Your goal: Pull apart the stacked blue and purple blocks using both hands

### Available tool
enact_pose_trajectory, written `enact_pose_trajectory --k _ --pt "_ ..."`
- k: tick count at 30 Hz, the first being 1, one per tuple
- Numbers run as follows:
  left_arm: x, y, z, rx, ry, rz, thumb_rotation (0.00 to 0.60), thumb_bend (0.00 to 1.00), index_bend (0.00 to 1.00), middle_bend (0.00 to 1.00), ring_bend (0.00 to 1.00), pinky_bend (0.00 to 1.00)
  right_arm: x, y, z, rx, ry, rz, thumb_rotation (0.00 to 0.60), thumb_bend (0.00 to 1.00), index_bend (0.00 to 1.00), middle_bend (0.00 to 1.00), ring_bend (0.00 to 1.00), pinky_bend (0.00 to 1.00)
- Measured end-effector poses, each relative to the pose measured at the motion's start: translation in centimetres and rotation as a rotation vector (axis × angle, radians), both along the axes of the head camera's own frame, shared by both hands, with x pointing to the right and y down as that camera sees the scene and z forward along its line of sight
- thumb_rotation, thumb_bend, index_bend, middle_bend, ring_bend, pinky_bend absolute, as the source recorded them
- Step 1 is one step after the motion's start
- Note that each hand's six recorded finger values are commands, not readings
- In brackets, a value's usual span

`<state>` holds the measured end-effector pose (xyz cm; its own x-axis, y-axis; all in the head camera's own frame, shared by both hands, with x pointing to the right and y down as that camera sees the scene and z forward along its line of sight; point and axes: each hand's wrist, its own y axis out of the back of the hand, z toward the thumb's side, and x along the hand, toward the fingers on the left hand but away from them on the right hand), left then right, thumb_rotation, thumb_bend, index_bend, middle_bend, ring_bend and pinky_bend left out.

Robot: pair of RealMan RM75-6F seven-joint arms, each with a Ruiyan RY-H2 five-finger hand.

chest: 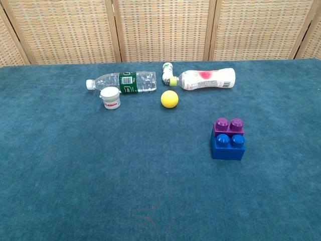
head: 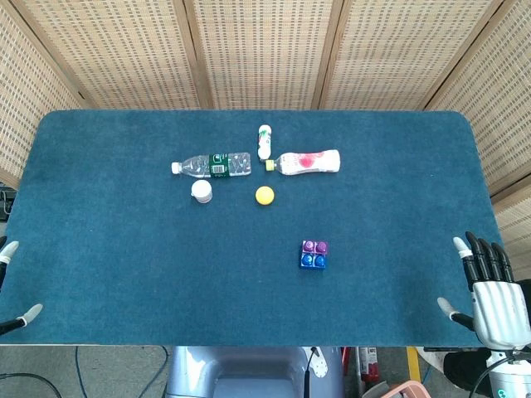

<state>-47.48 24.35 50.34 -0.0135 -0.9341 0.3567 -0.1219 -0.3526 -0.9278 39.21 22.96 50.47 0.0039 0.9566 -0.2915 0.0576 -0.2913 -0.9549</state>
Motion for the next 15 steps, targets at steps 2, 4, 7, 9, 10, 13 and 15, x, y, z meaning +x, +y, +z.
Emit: enact_pose_trajectory --k 2,4,7,9,10,13,15 --pt "0.0 0.0 0.0 -0.001 0.001 0.000 0.600 0.00 0.00 0.00 0.00 0.00 0.0 0.0 0.0 -0.002 -0.001 -0.001 0.600 0.00 0.00 0.00 0.00 0.00" --pt "0.0 0.0 0.1 -0.002 0.001 -0.001 0.600 0.00 0.00 0.00 0.00 0.00 0.0 0.0 0.1 -0.005 -0.003 -0.001 0.600 0.00 0.00 0.00 0.00 0.00" --pt "0.0 -0.1 0.1 -0.002 0.004 -0.004 0.600 0.00 0.00 0.00 0.00 0.00 -0.1 -0.1 0.3 -0.012 -0.012 -0.005 0.600 0.00 0.00 0.00 0.00 0.00" --pt "-0.1 -0.2 0.2 -0.002 0.002 -0.006 0.600 0.00 0.00 0.00 0.00 0.00 -0.4 -0.4 0.7 -0.026 -0.028 -0.012 0.600 0.00 0.00 0.00 0.00 0.00" --pt "-0.2 -0.3 0.2 -0.001 0.001 -0.009 0.600 0.00 0.00 0.00 0.00 0.00 -0.6 -0.5 0.9 -0.033 -0.037 -0.020 0.600 0.00 0.00 0.00 0.00 0.00" --pt "-0.1 -0.6 0.3 0.001 0.001 -0.012 0.600 0.00 0.00 0.00 0.00 0.00 -1.6 -1.5 1.9 -0.066 -0.073 -0.064 0.600 0.00 0.01 0.02 0.00 0.00" --pt "0.0 -0.7 0.5 -0.001 -0.002 -0.012 0.600 0.00 0.00 0.00 0.00 0.00 -2.8 -2.5 2.8 -0.099 -0.105 -0.108 0.600 0.00 0.03 0.04 0.00 0.00"
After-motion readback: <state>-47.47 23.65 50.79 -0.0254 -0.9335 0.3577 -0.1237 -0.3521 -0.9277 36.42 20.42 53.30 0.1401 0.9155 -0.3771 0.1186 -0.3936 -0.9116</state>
